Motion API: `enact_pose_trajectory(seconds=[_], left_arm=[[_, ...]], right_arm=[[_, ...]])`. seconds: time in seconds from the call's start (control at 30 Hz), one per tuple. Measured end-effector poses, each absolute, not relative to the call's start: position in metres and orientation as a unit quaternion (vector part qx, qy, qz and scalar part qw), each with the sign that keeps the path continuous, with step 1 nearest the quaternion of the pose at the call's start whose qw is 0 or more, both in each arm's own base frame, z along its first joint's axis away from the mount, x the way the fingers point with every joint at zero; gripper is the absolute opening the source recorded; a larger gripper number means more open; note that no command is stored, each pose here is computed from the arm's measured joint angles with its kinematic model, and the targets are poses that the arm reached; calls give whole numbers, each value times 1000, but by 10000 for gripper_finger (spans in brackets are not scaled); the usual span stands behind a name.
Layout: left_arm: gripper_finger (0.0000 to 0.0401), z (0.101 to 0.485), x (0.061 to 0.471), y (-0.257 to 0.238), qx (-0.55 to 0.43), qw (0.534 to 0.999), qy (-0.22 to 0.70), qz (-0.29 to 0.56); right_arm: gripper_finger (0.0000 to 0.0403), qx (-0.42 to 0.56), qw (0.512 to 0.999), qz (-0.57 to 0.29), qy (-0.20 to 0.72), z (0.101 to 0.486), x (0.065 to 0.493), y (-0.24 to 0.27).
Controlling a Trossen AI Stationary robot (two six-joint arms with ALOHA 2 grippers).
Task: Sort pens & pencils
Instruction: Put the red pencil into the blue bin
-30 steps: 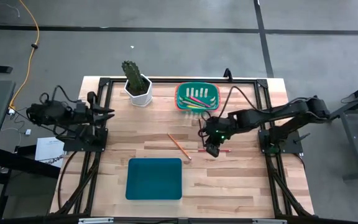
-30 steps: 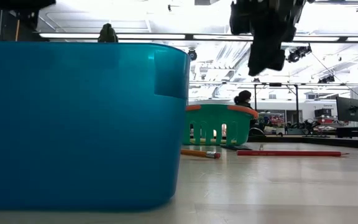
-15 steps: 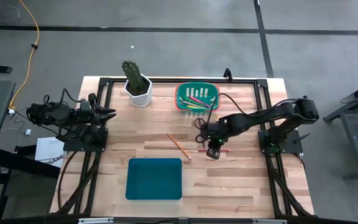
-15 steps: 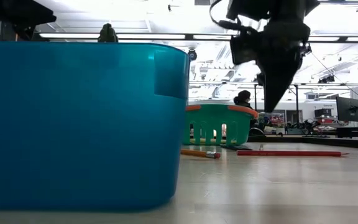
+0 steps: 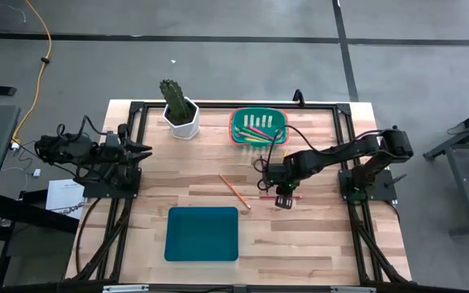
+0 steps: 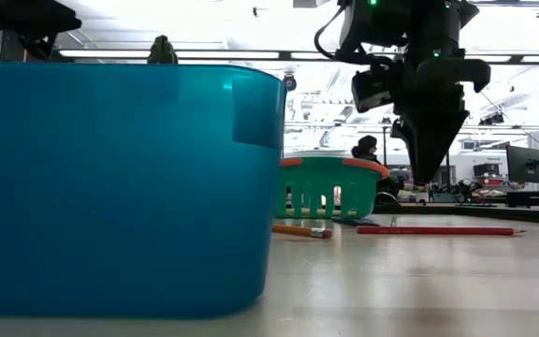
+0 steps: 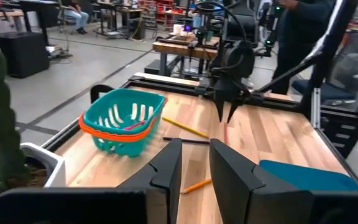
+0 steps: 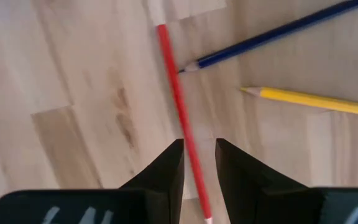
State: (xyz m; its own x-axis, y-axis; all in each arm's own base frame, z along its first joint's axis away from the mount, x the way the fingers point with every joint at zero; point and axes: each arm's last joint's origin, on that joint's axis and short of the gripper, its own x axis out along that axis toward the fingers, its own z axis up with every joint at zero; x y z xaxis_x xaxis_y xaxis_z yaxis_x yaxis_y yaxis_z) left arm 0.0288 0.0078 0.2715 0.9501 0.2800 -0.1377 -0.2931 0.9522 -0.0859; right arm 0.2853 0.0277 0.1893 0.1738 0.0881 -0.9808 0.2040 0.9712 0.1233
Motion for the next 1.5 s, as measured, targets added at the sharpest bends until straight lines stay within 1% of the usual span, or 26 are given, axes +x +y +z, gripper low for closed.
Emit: enact_pose_trajectory(seconds=[0.27,0.7,1.1,1.5], left_arm=[[72,271,29,6,-60,989,65,115],[72,271,29,6,-67,990,66,108],[72,271,29,5,-68,990,67,106],[72,271,29,5,-68,990,67,106]], right_arm=[[83,114,752,0,650,188,285,29],[83,100,710,11,697,152,294,31],[83,105,719,8,687,147,299,31],[83,96,723,-24,683,147,300,30]])
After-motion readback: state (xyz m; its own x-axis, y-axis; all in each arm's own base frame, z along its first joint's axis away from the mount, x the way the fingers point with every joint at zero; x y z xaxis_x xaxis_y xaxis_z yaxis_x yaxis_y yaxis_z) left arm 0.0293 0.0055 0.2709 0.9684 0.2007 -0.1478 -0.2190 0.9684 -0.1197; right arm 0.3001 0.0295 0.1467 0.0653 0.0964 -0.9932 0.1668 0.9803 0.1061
